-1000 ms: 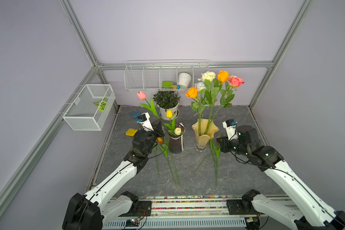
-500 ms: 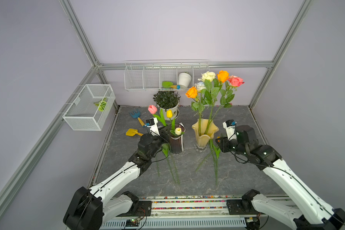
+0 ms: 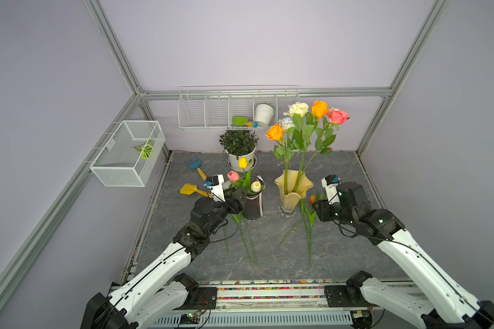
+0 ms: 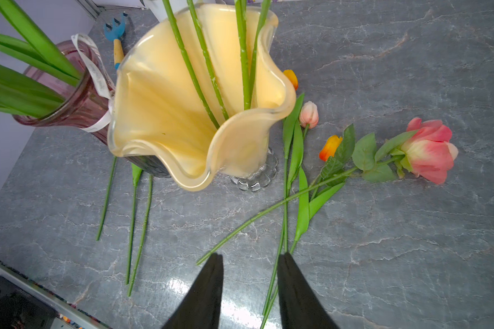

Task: Arrange the flowers in different vases according to their variety
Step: Insert the flower into the vase, then pick up the flower at the center of the board.

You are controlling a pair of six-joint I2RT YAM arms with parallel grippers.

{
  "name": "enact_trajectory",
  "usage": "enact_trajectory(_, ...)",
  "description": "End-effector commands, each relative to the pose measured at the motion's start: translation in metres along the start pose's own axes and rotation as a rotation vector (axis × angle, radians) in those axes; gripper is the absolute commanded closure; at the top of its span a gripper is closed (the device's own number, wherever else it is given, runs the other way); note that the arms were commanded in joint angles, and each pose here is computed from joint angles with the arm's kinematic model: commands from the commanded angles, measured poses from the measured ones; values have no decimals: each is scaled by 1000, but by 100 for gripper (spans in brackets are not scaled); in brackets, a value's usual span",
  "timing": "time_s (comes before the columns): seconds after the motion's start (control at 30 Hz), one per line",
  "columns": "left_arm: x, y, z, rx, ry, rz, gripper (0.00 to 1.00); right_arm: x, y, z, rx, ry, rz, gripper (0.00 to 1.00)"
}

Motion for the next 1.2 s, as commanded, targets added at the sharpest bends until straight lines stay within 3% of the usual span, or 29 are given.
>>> enact_trajectory(0.0,20,11,10,-46,26,82,34,10,-6,-10,86,-14,60,62)
enact_trajectory(0.2,24,39,6,-7,21,103,33,34,-28,-41,287,-121,198,62)
enact_trajectory(0.37,19,62,-3,39,-5,109,29,60,-63,-55,293,-221,280,62)
enact_trajectory(0.57,11,84,-6,43,-39,74,27,66,-104,-71,290,-401,216,62)
enact_trajectory(0.83,10,87,-4,33,-38,56,27,40,-131,-104,340,-583,31,63)
enact_trajectory(1.17,13,86,-1,16,-39,64,27,42,-164,-139,361,-698,29,65)
Point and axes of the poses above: each gripper's point midway between its finger pads, its own y axis back along the fingers, its own z axis along the line the jaws close on, x = y × z, the point moved 5 cm from there along y, back along the fingers, and after that the axes turned 1 degree about -y, right-handed, at the moved point
